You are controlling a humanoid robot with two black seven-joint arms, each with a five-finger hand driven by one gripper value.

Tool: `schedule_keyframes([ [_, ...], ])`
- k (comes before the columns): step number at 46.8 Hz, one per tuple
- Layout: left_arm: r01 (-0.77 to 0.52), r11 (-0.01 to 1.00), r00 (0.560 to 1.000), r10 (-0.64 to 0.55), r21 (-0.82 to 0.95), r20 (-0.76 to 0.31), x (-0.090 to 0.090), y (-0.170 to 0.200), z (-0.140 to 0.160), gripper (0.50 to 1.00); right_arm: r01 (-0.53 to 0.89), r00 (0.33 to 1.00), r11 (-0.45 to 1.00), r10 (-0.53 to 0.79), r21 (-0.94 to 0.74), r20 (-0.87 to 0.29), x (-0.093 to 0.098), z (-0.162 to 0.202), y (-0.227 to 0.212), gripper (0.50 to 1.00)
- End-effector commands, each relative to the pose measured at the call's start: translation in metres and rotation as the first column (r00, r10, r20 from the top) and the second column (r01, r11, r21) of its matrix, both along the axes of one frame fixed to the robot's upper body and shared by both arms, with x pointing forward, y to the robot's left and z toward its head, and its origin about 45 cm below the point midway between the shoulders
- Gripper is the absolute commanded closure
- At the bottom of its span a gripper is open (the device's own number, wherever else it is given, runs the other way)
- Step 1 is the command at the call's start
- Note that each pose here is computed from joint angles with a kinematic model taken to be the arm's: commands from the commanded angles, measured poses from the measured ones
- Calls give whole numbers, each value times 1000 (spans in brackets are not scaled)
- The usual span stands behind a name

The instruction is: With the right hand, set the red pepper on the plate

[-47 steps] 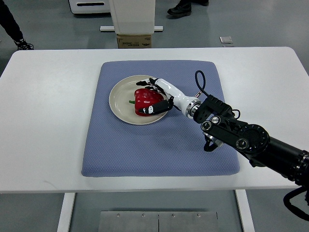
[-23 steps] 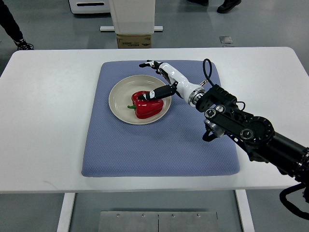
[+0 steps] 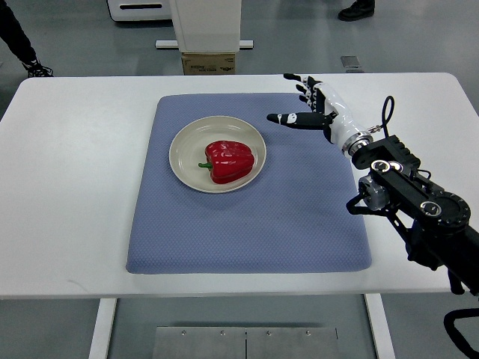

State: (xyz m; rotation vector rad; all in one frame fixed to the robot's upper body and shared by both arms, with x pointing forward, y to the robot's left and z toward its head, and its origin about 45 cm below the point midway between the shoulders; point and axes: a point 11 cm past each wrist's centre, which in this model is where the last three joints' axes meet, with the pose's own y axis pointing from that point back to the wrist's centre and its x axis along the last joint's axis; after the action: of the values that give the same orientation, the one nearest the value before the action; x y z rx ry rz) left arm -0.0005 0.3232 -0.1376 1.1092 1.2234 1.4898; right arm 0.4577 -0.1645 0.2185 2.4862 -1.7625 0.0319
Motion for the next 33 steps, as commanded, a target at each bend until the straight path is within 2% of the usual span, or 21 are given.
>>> schedule_keyframes([
  [1, 0, 1000, 1000, 0, 0, 0, 0, 0, 0, 500, 59, 998, 997, -59, 53, -11, 1, -1, -16, 500],
  [14, 0, 1000, 1000, 0, 0, 0, 0, 0, 0, 500, 210, 977, 957, -199, 201, -74, -6, -19, -49, 500],
  [33, 0, 1000, 1000, 0, 0, 0, 0, 0, 0, 500, 280, 959, 925, -258, 257, -115, -18, -34, -67, 500],
])
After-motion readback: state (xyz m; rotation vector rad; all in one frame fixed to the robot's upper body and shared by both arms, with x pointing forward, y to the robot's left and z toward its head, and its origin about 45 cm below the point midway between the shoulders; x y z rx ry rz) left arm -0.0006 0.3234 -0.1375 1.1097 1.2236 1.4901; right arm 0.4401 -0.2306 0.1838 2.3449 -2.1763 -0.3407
